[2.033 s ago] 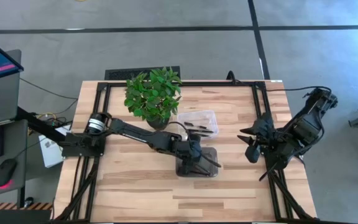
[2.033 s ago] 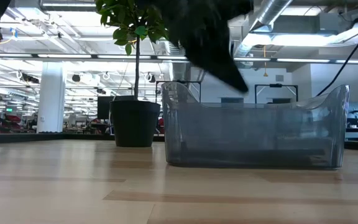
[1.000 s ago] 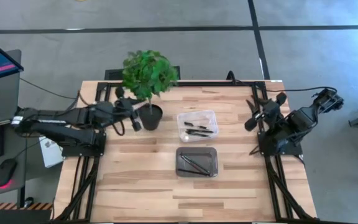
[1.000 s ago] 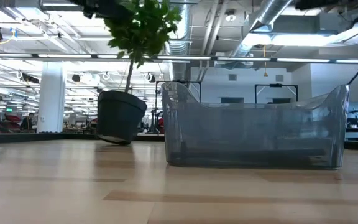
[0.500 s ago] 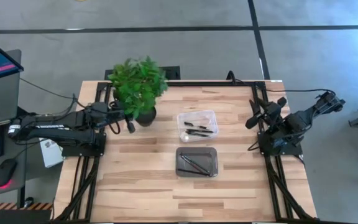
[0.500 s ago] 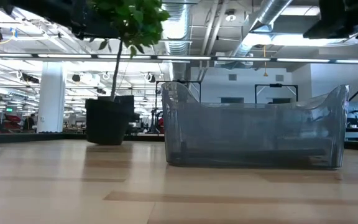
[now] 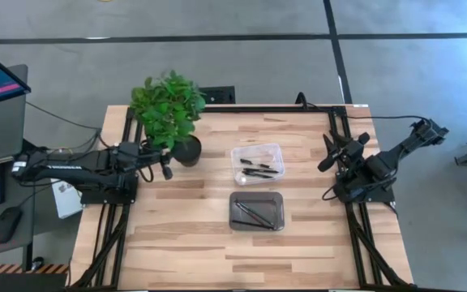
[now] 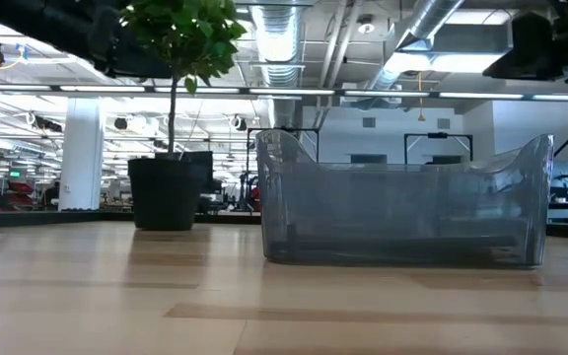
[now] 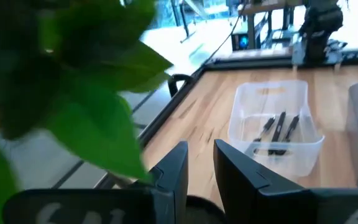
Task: Sort pens & pencils
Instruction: Return to Home Position
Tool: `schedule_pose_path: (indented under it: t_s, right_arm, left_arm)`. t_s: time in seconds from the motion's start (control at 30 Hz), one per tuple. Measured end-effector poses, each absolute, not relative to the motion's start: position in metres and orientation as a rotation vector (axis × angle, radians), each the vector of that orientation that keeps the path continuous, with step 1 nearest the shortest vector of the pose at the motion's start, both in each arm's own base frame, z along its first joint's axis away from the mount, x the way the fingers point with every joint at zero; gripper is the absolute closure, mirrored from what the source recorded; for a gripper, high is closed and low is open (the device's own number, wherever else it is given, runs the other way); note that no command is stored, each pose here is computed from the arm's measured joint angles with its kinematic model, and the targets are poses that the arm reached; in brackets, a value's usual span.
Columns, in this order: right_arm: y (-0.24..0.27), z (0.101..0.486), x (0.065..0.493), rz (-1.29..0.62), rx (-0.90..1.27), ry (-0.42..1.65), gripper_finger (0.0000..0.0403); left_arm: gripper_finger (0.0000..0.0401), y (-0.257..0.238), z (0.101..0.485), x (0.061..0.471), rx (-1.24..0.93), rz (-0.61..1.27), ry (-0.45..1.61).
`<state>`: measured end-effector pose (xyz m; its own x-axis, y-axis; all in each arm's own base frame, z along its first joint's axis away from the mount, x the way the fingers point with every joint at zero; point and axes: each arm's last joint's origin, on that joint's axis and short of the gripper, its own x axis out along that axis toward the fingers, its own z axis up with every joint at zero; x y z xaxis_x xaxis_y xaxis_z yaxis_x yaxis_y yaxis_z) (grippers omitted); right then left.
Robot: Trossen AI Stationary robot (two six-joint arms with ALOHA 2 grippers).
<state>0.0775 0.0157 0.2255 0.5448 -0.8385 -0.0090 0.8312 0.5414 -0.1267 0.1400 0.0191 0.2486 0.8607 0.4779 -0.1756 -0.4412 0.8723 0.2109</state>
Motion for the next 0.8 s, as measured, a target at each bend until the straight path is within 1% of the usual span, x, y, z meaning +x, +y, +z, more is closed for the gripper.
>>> schedule_pose_path:
  t_s: [0.13, 0.33, 0.6, 0.8]
  right_arm:
    - [0.016, 0.226, 0.078, -0.994, -0.104, 0.067, 0.0264]
    - [0.017, 0.225, 0.08, -0.995, -0.12, 0.072, 0.0266]
    - [0.017, 0.225, 0.08, -0.995, -0.126, 0.07, 0.0266]
    - [0.017, 0.225, 0.08, -0.995, -0.126, 0.07, 0.0264]
  left_arm:
    - [0.0333, 0.018, 0.243, 0.129, 0.155, 0.481, 0.184]
    - [0.0333, 0.017, 0.222, 0.117, 0.145, 0.491, 0.172]
    - [0.0333, 0.017, 0.202, 0.104, 0.141, 0.5, 0.143]
    - [0.0333, 0.015, 0.184, 0.1, 0.132, 0.441, 0.136]
